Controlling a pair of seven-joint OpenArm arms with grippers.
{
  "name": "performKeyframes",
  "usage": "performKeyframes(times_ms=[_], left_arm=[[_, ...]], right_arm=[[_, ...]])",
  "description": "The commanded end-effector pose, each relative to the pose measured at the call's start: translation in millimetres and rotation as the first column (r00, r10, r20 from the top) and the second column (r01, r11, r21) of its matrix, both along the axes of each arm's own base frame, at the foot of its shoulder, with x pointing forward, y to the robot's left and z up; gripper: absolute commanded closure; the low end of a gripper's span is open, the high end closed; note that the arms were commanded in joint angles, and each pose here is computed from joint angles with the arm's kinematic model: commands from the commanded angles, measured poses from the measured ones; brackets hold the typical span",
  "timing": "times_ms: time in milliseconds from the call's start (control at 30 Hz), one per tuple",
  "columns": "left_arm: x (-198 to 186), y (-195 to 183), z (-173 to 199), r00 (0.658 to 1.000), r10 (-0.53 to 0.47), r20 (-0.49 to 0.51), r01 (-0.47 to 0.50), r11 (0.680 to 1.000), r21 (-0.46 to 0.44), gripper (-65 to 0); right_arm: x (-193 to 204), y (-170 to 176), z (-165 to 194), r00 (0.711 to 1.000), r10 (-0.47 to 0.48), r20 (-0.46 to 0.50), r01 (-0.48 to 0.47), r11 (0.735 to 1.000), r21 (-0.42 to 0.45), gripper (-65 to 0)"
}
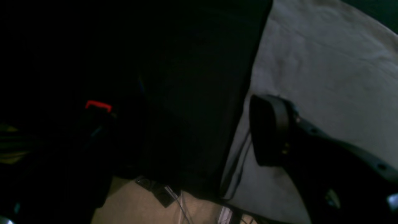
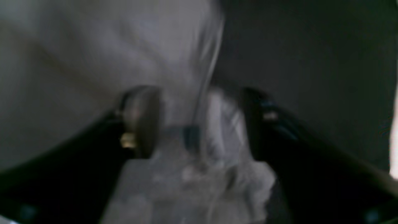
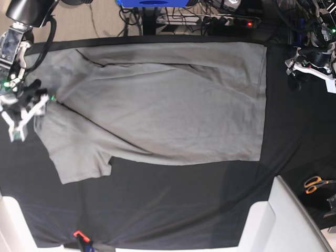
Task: Fold the T-shirt properly
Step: 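Fold the grasped sleeve inward over the shirt body with the right gripper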
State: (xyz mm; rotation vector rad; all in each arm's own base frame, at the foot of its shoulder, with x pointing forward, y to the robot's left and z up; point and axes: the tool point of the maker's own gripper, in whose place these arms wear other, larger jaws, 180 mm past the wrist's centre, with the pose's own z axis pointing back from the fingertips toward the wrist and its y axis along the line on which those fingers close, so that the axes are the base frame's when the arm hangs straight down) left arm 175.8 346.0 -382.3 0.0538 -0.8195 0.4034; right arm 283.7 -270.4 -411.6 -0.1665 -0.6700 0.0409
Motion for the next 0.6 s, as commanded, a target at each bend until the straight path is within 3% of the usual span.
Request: performKeyframes(times_ms=[0,133,333,567], left_arm=[[5,5,11,0.999,-0.007,0.036,0.006,1.000,0.023,-48.5],[5,5,11,0.999,-0.007,0.035,0.006,1.000,0.024,-48.5],[2,6,10,1.000,-0.007,0.026,0.006,1.000,0.026,-48.5],[0,9,10,1.000,0.000,0.023,-0.001,1.000,0.031,-48.5]], right_arm=[[24,-3,23,0.997,0.005,0.081,-0.004,1.000,-0.013,-46.7],[68,-10,23,0.995,-0.010,0.098,0.006,0.999,0.038,-45.2],[123,-24,-15,0.992,-0.055,0.117,0.031,0.980,0.197,-44.7],[129,-33,-51,0.988,-0.136,0.077,0.103,0.937,0.335,-44.7]])
